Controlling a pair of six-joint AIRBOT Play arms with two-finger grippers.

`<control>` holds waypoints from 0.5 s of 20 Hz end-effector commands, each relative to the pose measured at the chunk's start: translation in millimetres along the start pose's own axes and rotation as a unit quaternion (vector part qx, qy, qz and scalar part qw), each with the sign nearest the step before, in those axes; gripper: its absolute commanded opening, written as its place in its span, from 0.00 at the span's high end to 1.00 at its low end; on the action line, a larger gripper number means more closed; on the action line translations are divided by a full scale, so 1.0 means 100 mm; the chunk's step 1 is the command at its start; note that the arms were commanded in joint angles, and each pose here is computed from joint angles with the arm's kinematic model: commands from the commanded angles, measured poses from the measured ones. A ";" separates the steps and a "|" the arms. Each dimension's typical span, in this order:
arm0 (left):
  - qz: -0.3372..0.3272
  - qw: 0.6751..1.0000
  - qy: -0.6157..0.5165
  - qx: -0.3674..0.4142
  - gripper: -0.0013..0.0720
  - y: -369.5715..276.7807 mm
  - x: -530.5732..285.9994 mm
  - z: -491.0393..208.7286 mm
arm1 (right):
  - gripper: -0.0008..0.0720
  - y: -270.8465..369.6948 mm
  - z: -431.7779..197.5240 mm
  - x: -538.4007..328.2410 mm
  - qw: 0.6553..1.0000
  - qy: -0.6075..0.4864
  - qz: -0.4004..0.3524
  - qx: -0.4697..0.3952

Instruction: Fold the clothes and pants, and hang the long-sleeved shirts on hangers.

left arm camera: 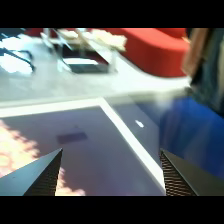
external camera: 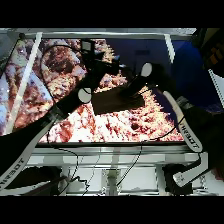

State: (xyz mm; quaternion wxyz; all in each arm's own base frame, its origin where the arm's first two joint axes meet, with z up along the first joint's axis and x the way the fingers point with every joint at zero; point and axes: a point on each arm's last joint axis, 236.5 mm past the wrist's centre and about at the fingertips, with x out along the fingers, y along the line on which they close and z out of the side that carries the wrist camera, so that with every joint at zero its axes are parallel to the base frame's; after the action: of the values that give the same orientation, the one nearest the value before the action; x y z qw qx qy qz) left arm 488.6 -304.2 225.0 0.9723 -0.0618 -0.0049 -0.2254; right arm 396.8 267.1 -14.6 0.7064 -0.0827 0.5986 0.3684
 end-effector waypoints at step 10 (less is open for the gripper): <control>0.111 0.991 -0.071 0.001 0.04 1.27 -0.29 0.81 | 0.98 -0.72 0.35 0.63 0.990 -0.069 -0.079 0.090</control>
State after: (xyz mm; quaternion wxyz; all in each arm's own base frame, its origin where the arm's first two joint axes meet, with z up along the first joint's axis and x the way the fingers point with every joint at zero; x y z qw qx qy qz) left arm 517.1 -183.7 284.2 0.9874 -0.0765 -0.0616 -0.1239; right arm 434.8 278.0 -82.7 0.7387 -0.0734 0.5942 0.3095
